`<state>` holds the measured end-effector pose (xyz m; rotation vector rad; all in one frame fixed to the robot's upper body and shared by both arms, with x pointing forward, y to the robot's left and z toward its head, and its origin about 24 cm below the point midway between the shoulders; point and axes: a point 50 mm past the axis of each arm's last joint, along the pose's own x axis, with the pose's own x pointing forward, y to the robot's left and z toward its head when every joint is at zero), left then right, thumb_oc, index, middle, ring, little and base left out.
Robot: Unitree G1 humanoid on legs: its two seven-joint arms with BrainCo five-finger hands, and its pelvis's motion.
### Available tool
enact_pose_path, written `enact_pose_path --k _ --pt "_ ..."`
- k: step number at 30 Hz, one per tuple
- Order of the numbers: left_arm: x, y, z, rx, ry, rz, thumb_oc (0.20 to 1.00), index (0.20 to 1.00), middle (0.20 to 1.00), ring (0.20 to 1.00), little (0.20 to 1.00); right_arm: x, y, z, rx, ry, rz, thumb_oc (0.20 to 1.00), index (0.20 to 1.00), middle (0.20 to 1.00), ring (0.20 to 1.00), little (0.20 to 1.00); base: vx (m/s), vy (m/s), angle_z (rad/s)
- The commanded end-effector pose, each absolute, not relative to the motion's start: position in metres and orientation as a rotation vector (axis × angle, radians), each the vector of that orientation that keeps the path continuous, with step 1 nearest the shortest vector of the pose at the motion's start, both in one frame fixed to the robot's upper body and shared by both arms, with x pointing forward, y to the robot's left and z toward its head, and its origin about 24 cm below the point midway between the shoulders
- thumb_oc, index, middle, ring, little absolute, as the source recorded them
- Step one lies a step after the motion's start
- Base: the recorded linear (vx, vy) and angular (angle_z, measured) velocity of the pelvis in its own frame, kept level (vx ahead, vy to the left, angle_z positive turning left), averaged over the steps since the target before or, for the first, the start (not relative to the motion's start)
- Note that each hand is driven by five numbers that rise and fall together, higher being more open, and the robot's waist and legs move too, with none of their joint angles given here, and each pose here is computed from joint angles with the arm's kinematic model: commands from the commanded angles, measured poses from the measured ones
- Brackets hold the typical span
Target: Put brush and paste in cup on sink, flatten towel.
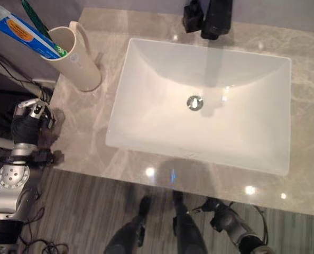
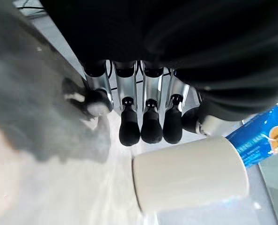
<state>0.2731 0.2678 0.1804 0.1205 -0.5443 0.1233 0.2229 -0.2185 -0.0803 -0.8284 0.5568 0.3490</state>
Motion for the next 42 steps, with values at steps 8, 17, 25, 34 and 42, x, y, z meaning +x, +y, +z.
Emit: enact_pose_path --k 8,17,25,34,42 --pt "0.275 0.263 0.167 0.142 -0.474 0.101 0.200 0.200 0.200 0.200 0.200 0.238 -0.197 -0.065 -0.776 0.409 0.336 1.000 1.000 1.000 1.000 1.000 0.00 0.000 -0.01" --pt "0.286 0.262 0.175 0.136 -0.502 0.135 0.200 0.200 0.200 0.200 0.200 0.231 -0.197 -0.071 -0.773 0.436 0.344 1.000 1.000 1.000 1.000 1.000 0.00 0.004 -0.05" --pt "0.296 0.261 0.180 0.134 -0.508 0.157 0.200 0.200 0.200 0.200 0.200 0.231 -0.195 -0.072 -0.770 0.440 0.346 1.000 1.000 1.000 1.000 1.000 0.00 -0.005 -0.03" --pt "0.304 0.265 0.180 0.165 -0.494 0.220 0.200 0.200 0.200 0.200 0.200 0.229 -0.199 -0.075 -0.785 0.457 0.337 1.000 1.000 1.000 1.000 1.000 0.01 -0.014 -0.09" --pt "0.281 0.270 0.161 0.152 -0.465 0.224 0.200 0.200 0.200 0.200 0.200 0.223 -0.203 -0.078 -0.772 0.482 0.330 1.000 1.000 1.000 1.000 1.000 0.01 -0.014 -0.04"
